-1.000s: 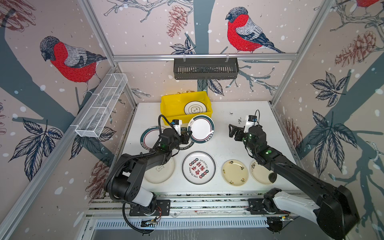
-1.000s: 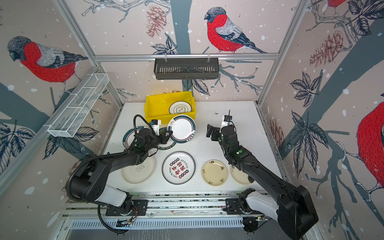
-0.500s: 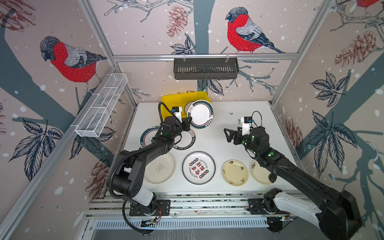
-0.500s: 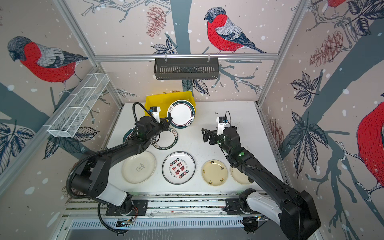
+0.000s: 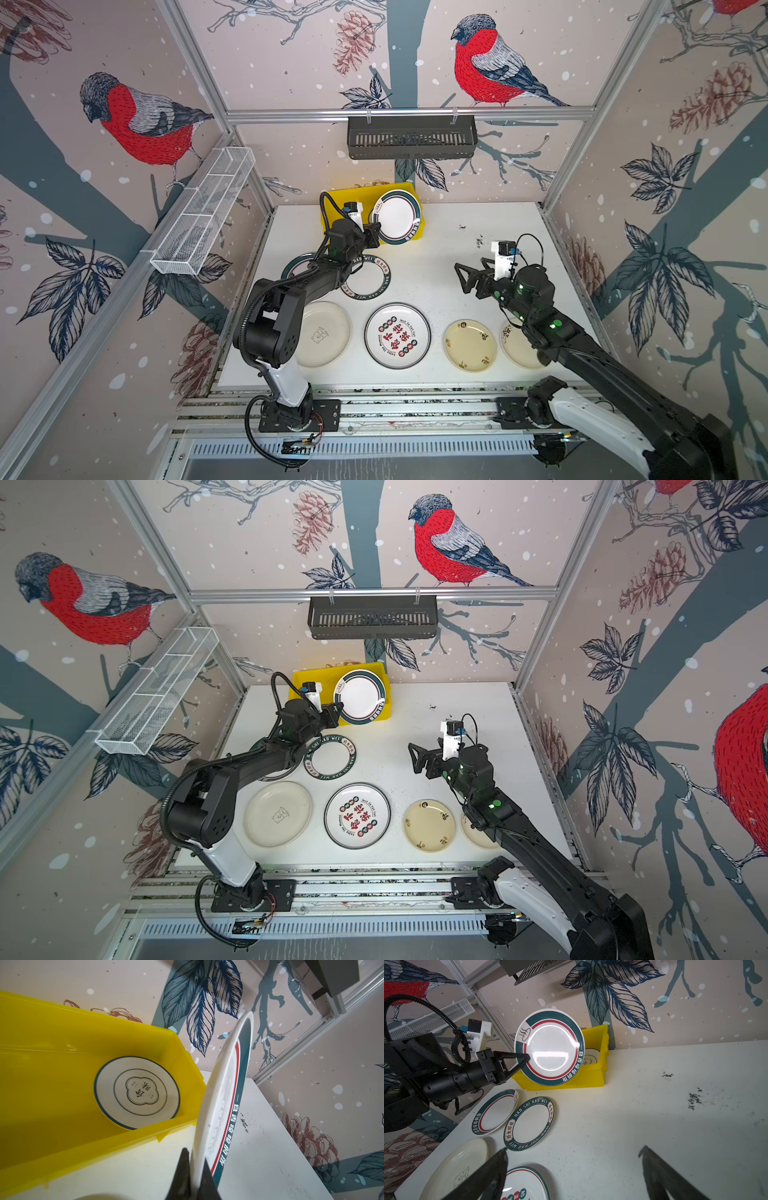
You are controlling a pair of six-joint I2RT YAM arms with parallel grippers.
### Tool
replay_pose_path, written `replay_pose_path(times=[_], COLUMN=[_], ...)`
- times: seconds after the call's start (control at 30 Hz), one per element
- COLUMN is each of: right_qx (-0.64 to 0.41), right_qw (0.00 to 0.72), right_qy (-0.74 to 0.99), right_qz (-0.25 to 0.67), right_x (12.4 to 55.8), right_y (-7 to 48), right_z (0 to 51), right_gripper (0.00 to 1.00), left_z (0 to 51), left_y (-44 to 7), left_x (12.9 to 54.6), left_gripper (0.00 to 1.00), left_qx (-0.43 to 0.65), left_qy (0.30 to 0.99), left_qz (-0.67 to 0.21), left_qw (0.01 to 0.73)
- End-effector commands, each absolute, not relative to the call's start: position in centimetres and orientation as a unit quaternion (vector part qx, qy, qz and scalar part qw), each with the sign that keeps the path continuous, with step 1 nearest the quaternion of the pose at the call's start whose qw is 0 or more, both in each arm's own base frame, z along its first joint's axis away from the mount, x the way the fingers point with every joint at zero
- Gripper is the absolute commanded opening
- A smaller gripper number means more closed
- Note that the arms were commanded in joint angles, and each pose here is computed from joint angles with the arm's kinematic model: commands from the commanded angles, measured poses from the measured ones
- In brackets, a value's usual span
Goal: Place the plates into the plastic bin on the countertop
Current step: 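Carry the green-and-red-rimmed plate into the yellow bin with the left gripper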
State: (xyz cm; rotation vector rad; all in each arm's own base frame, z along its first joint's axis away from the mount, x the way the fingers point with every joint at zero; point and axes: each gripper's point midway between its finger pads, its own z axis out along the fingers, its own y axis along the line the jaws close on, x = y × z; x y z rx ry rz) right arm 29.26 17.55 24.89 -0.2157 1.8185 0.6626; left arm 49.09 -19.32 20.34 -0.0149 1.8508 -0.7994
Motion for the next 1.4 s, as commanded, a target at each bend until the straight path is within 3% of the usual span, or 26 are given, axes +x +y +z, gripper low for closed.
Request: replay_pose_path(times=[0.0, 0.67, 1.07, 1.37], right_qx=[-0.09, -0.034, 0.003, 0.011], right_qw=[0.571, 0.572, 0.561, 0.559], right_qy=[0.764, 0.77, 0.786, 0.795], right_qz=[0.287, 0.281, 0.258, 0.235], right_x=[28.9, 27.8, 27.8, 28.4], right_y=[17.3, 14.9, 13.5, 12.9], right_z=[25.3, 23.4, 21.1, 20.2], right_gripper=[1.0, 0.99, 0.99, 1.0], left_z=[22.4, 20.0, 15.9, 13.3], left_y=[-18.2, -17.0, -18.0, -18.3], left_x=[50.5, 58.2, 60.2, 61.8], left_gripper=[0.0, 0.0, 0.0, 0.08], left_qx=[-0.02, -0.05, -0.04, -0.009], left_qy=[0.742, 0.722, 0.76, 0.81], left_qz=[-0.367, -0.387, -0.374, -0.326], left_qw=[0.561, 0.572, 0.53, 0.487])
